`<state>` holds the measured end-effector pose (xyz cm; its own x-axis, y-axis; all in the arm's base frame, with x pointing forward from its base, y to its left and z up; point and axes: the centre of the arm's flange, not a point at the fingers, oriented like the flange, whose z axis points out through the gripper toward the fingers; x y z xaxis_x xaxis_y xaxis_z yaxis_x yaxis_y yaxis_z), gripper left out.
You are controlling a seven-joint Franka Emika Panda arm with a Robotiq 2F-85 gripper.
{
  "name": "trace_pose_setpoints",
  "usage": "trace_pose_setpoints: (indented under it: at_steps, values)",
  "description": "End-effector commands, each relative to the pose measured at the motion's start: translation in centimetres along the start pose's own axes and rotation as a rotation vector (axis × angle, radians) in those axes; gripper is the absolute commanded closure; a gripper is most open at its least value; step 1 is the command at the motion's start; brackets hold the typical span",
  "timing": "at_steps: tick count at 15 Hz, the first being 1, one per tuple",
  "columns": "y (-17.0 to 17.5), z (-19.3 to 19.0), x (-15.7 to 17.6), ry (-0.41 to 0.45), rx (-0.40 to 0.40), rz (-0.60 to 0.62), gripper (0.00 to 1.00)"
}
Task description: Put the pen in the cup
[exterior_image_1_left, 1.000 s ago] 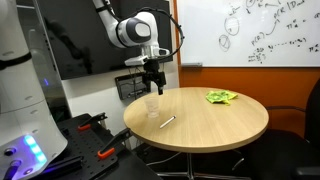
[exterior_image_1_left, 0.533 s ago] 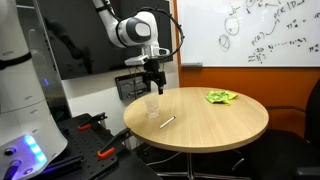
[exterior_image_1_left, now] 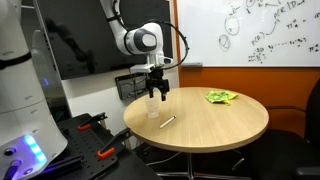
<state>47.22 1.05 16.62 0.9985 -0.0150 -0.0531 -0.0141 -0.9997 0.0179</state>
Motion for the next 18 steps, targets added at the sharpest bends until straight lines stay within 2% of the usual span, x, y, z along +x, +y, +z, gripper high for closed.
trace_pose_setpoints:
  at_steps: [1,4,6,14,15,17,18]
  values:
    - [0.3,2.9,3.1,0.057,0.024,0.007,0.00]
    - [0.5,5.3,5.2,0.088,0.033,0.014,0.00]
    - [1.0,7.2,6.3,0.042,0.016,0.008,0.00]
    - [1.4,12.2,8.2,0.011,-0.041,-0.053,0.03]
    - [1.4,12.5,8.4,0.013,-0.055,-0.057,0.24]
    - [1.4,12.9,8.6,0.015,-0.071,-0.074,0.35]
    - [1.4,13.0,8.8,0.015,-0.075,-0.079,0.44]
